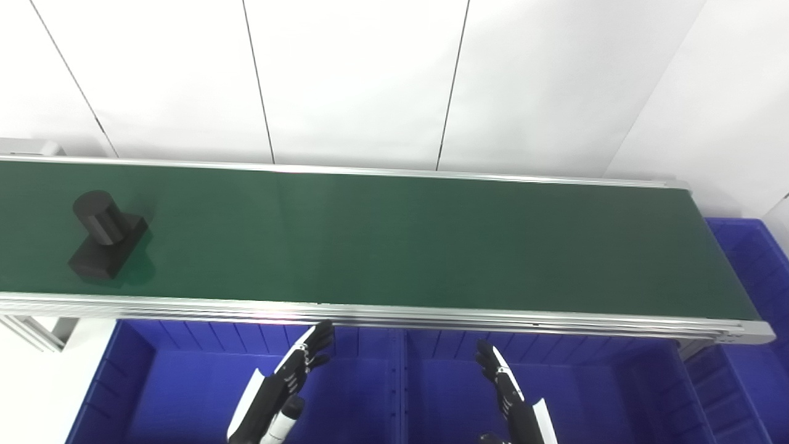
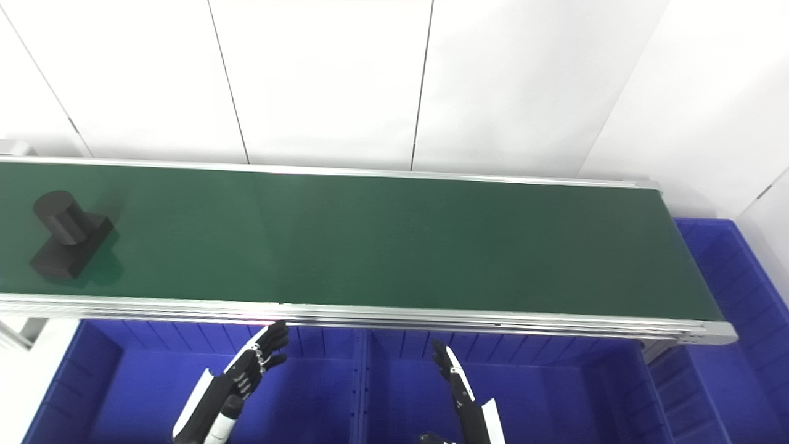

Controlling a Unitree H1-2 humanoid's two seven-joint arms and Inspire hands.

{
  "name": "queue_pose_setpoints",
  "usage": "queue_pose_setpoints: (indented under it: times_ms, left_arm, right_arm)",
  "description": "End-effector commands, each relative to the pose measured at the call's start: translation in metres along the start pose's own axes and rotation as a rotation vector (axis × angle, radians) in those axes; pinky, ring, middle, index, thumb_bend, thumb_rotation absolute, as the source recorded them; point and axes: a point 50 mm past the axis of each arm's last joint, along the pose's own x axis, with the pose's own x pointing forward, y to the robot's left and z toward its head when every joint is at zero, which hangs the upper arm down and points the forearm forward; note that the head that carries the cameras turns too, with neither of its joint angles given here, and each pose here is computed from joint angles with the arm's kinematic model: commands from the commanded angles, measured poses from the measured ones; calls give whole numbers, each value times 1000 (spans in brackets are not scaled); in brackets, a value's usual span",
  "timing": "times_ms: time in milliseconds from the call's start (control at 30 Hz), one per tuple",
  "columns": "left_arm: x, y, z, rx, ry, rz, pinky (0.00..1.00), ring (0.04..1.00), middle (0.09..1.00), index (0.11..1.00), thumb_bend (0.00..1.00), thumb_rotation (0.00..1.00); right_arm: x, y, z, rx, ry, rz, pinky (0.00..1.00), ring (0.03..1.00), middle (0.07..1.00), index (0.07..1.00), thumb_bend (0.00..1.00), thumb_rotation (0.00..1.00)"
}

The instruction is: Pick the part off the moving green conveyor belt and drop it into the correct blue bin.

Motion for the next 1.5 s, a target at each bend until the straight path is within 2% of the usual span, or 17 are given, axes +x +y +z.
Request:
queue_pose_setpoints:
  times_ms: [0,200,500,667,933,1100,1467]
  left_arm:
    - [5,-3,4,5,-44,13,869,921,931,906,799,1000]
    - [8,-8,-3,25,-23,16,836,903,907,868,812,1000]
    - [11,-11,-8,51,-14,5,818,897,906,872,864,1000]
    - [12,-13,-8,60,-19,5,798,891,907,870,843,999]
    - [12,-16,-9,83,-20,6,770,876,901,862,754,1000]
    - [13,-18,-10,88,-21,12,769,872,897,861,782,1000]
    - [15,-25,-12,87,-21,5,768,874,898,860,749,987]
  right_arm:
    - [2,-3,2,9,-29,-12,926,929,942,946,936,970]
    - [4,-4,-4,20,-3,-9,945,934,942,948,949,960]
    - [6,-6,-10,9,11,-3,939,931,940,949,979,966]
    - [6,-7,-12,19,21,-7,942,931,940,953,991,963]
    - [4,-9,-14,8,29,-7,944,936,951,966,976,975]
    - [4,-9,-16,10,37,-4,956,941,958,977,955,965]
    - [5,-17,-19,7,45,-7,945,938,951,971,941,967]
